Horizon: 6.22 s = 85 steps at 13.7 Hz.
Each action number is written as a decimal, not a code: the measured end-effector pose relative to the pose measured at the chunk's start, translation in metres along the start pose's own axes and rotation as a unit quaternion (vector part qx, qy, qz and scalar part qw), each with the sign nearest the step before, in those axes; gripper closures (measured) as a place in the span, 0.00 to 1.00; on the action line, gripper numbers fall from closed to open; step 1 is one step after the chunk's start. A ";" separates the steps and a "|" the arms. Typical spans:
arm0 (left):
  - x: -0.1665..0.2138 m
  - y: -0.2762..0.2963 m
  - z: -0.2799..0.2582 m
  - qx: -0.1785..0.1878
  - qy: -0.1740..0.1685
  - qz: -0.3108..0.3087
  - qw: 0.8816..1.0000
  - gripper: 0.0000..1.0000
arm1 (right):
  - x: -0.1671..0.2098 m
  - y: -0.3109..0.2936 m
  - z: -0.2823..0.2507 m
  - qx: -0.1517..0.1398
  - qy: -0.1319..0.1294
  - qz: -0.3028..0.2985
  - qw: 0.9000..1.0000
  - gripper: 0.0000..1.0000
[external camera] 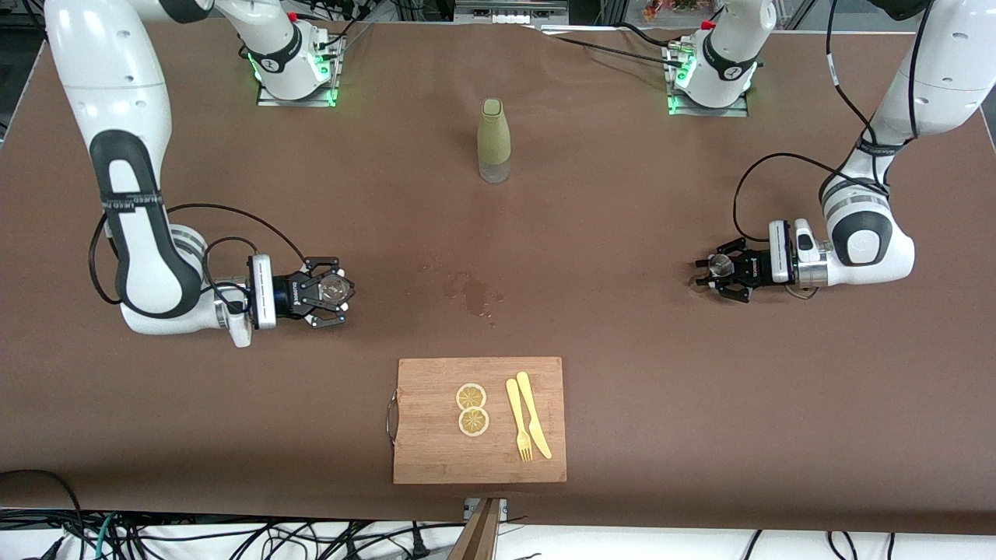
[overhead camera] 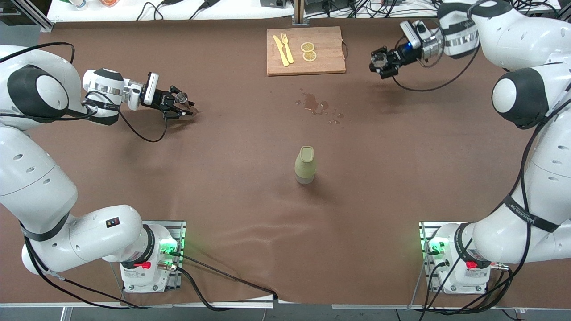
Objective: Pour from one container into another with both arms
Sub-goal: 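Lift the glass cup and jigger, bringing both grippers together mid-table, then tilt the glass cup with the right gripper, pouring into the held jigger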
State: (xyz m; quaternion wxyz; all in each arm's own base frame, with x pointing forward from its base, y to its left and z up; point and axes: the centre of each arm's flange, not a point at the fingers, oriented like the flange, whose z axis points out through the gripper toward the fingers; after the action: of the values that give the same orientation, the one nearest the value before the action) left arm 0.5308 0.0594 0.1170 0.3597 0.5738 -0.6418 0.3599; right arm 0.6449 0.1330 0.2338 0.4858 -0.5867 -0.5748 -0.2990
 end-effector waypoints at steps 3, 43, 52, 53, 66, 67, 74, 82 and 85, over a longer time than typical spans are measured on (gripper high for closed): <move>0.000 0.000 0.000 0.000 0.000 0.001 1.000 0.67 | 0.049 -0.001 0.022 -0.014 -0.023 0.025 0.999 0.88; 0.197 -0.086 0.210 0.098 -0.015 -0.152 0.983 0.78 | 0.228 -0.043 0.254 -0.181 -0.146 0.094 0.968 0.88; 0.241 -0.069 0.255 0.138 -0.024 -0.178 0.974 0.78 | 0.221 -0.056 0.295 -0.212 -0.208 0.093 0.950 0.88; 0.241 -0.069 0.256 0.138 -0.024 -0.178 0.974 0.78 | 0.222 -0.057 0.297 -0.215 -0.214 0.094 0.948 0.88; 0.245 -0.047 0.263 0.135 -0.039 -0.188 0.972 0.78 | 0.250 -0.056 0.294 -0.254 -0.257 0.070 0.930 0.88; 0.246 -0.048 0.262 0.136 -0.039 -0.187 0.972 0.78 | 0.250 -0.056 0.294 -0.254 -0.260 0.066 0.929 0.88; 0.246 -0.048 0.262 0.138 -0.037 -0.192 0.971 0.78 | 0.253 -0.063 0.305 -0.254 -0.297 0.022 0.920 0.88; 0.248 -0.048 0.260 0.144 -0.026 -0.207 0.967 0.78 | 0.256 -0.070 0.315 -0.252 -0.322 -0.011 0.913 0.88; 0.247 -0.049 0.258 0.146 -0.026 -0.207 0.967 0.78 | 0.255 -0.069 0.315 -0.252 -0.322 -0.011 0.913 0.88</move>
State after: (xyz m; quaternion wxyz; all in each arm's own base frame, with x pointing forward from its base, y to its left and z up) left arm 0.5462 -0.2884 0.2108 0.3221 0.7498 -0.4585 0.3519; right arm 0.5536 0.5094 0.3719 0.1072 -0.7475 -0.6122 -0.2345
